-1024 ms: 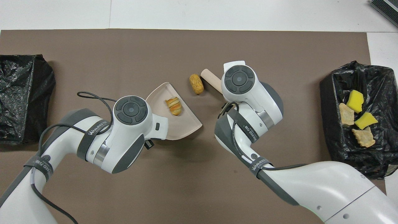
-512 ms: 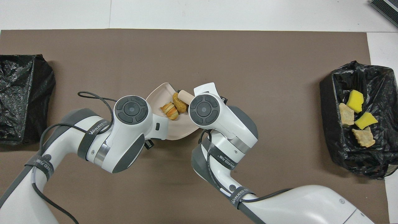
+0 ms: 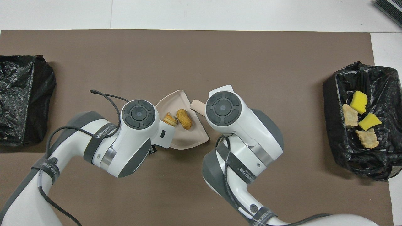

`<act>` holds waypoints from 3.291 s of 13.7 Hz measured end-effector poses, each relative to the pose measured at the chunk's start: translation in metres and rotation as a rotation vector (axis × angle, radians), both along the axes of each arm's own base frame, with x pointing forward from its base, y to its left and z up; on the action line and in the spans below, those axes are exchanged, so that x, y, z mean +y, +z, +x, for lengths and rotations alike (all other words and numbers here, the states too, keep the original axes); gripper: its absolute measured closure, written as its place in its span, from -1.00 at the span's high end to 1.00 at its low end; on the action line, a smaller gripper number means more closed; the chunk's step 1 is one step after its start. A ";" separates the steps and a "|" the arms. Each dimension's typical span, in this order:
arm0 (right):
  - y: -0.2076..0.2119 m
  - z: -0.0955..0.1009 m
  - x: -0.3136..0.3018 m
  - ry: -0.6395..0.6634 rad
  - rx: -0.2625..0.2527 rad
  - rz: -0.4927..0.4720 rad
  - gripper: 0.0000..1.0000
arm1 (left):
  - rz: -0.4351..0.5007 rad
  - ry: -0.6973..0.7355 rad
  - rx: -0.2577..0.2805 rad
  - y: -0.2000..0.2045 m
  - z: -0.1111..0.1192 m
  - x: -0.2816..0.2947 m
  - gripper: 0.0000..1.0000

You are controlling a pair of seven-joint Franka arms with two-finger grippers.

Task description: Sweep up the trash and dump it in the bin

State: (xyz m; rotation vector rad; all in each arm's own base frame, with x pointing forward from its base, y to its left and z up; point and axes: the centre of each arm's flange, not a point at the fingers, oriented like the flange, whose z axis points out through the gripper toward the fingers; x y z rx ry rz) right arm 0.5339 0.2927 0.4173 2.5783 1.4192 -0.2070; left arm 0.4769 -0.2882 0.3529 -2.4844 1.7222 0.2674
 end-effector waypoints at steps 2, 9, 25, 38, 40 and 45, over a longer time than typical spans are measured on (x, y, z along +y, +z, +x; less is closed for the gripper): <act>0.001 0.006 -0.033 -0.177 0.024 -0.027 -0.50 | -0.002 -0.037 0.001 0.000 -0.008 -0.013 -0.37; -0.047 -0.038 -0.086 -0.697 0.042 -0.092 -0.50 | -0.002 -0.071 0.002 0.001 -0.018 -0.025 -0.37; -0.079 -0.102 0.027 -0.705 0.156 0.183 -0.50 | -0.042 -0.257 0.001 -0.001 -0.005 0.007 -0.37; -0.017 -0.075 -0.080 -0.779 0.105 -0.005 -0.50 | -0.083 -0.315 -0.053 0.014 0.032 0.061 -0.37; -0.019 -0.063 -0.115 -0.850 0.117 -0.014 -0.50 | -0.086 -0.303 -0.079 0.035 0.052 0.116 -0.37; -0.019 -0.082 -0.073 -0.879 0.085 -0.027 -0.50 | -0.078 -0.299 -0.171 0.097 0.097 0.276 -0.37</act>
